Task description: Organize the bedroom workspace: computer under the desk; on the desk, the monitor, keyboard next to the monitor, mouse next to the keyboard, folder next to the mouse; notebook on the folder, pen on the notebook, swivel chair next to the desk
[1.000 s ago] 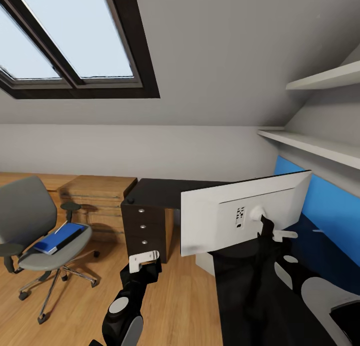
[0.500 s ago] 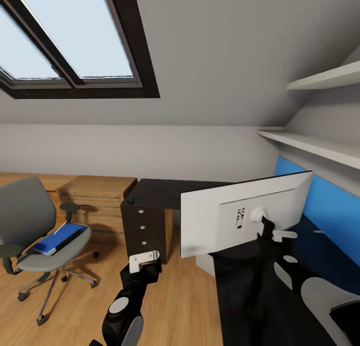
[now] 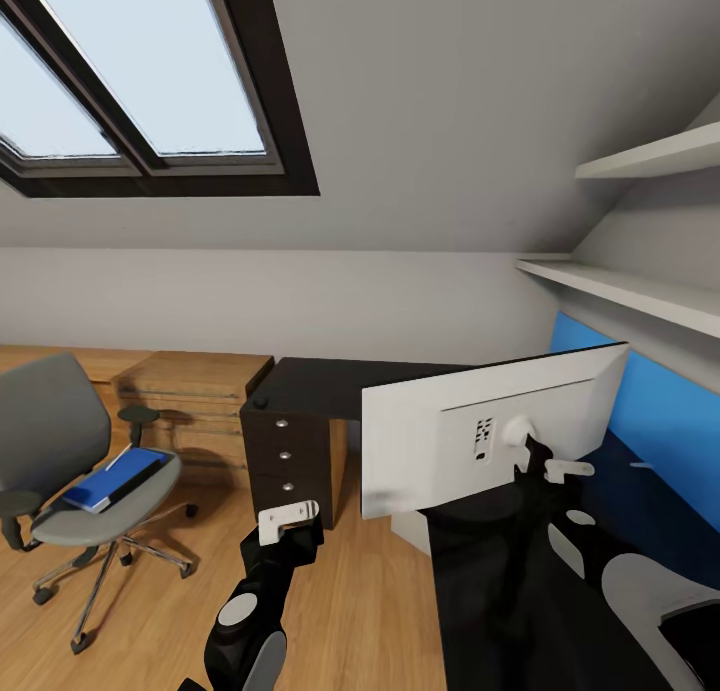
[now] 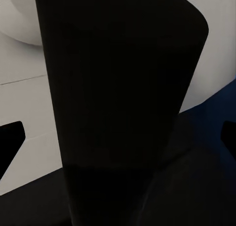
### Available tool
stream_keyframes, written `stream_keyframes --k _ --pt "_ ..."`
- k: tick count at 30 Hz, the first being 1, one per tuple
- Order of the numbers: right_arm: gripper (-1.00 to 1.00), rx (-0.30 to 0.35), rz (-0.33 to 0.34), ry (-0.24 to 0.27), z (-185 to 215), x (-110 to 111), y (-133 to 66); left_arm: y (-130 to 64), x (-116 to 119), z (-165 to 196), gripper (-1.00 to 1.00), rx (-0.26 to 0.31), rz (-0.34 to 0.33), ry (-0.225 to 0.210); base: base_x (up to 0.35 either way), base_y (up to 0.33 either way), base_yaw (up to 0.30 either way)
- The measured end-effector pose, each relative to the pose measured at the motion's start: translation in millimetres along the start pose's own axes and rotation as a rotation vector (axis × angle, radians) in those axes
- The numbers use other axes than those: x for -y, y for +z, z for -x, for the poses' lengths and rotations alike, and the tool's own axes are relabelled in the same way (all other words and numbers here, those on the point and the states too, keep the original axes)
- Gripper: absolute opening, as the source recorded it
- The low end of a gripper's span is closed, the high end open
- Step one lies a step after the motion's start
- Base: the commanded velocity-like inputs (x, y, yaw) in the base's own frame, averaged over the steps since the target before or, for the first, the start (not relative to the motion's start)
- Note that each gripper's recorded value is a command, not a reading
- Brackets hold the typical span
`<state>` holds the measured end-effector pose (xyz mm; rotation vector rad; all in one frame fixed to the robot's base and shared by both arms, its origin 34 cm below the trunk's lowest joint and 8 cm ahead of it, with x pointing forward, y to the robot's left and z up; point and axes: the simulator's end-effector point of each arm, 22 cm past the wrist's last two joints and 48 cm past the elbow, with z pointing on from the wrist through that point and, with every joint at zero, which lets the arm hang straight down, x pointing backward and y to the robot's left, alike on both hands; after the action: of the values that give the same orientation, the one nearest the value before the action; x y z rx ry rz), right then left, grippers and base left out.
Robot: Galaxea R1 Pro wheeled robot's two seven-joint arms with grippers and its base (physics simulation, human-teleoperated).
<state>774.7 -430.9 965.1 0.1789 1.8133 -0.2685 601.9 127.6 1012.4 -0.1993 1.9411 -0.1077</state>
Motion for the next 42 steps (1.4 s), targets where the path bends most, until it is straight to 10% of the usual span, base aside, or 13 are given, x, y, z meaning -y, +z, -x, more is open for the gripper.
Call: stream_keyframes --k 3,4,42 --pt "1.0 0.001 0.0 0.0 0.3 -0.1 0.0 0.0 0.0 0.0 1.0 0.0 0.0 0.0 0.0 0.0 0.0" --pt "-1.0 0.001 0.0 0.0 0.4 -0.1 0.0 0.0 0.1 0.0 1.0 0.0 0.0 0.0 0.0 0.0 0.0" --pt "-1.0 0.01 -0.004 0.011 3.1 2.1 0.3 0.0 0.0 0.1 1.0 0.0 0.0 0.0 0.0 0.0 0.0"
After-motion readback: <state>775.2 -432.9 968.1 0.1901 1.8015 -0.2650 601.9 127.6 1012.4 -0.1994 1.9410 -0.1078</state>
